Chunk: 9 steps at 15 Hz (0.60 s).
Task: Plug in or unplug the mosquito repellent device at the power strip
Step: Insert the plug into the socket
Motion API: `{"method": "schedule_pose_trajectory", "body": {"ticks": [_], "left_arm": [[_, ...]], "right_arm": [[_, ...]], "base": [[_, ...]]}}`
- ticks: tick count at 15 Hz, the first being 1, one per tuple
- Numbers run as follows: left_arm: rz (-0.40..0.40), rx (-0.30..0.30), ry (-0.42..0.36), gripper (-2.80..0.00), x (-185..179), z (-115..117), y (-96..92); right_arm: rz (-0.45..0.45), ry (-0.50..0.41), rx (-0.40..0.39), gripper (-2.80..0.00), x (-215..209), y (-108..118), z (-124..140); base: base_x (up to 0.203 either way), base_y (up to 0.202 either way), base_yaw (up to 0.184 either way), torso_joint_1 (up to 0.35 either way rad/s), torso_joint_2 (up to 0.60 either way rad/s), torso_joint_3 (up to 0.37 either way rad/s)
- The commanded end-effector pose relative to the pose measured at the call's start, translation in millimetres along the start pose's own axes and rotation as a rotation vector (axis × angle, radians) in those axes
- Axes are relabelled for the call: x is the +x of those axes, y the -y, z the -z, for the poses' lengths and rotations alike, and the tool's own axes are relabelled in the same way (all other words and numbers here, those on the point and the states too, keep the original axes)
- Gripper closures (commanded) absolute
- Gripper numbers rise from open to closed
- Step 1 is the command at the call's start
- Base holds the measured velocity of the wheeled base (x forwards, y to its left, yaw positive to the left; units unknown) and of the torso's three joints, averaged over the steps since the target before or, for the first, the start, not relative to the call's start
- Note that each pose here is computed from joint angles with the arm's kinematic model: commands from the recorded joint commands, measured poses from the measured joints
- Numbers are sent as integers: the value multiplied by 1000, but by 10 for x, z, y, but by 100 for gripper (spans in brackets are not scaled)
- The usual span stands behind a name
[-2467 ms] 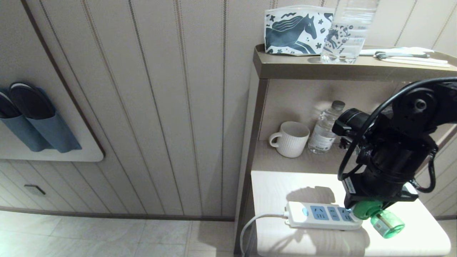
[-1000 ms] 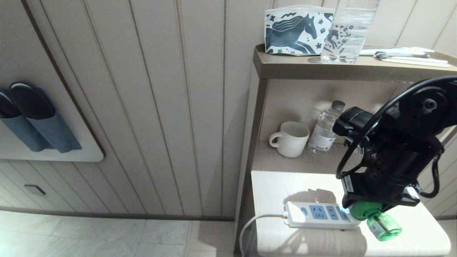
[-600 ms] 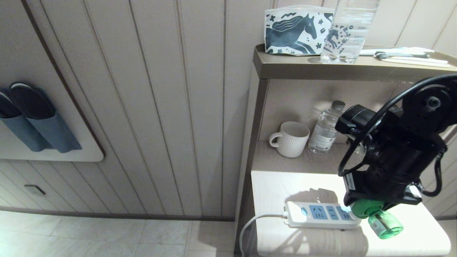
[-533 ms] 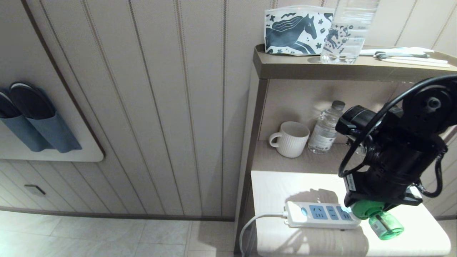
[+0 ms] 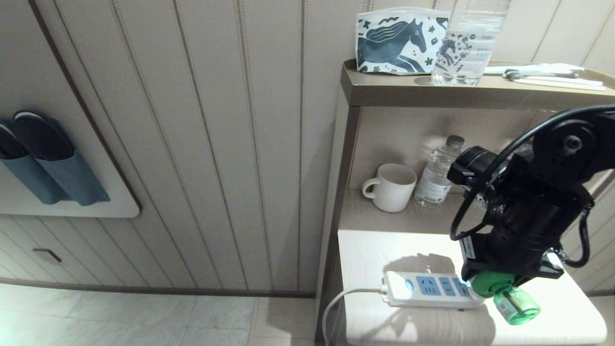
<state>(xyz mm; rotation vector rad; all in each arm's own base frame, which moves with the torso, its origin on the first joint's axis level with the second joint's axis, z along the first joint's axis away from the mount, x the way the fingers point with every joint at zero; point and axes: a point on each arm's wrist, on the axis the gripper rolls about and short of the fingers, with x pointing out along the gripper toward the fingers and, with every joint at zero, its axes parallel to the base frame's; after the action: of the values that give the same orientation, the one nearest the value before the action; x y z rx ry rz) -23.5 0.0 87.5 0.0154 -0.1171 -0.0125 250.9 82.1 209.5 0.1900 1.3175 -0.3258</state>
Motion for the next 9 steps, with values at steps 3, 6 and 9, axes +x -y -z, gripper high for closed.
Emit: {"method": "schedule_pose_trajectory", "body": {"ticks": [3, 6, 9], "left_arm": [[-1, 0, 1, 0, 0, -1, 0], [0, 0, 1, 0, 0, -1, 0], [0, 0, 1, 0, 0, -1, 0]], "right_arm": [[-10, 17, 7, 0, -39, -29, -48], [3, -2, 3, 0, 5, -18, -22], [16, -18, 1, 0, 45, -4, -2]], "base": [[0, 0, 0, 0, 0, 0], [0, 0, 0, 0, 0, 0], [0, 0, 0, 0, 0, 0]]}}
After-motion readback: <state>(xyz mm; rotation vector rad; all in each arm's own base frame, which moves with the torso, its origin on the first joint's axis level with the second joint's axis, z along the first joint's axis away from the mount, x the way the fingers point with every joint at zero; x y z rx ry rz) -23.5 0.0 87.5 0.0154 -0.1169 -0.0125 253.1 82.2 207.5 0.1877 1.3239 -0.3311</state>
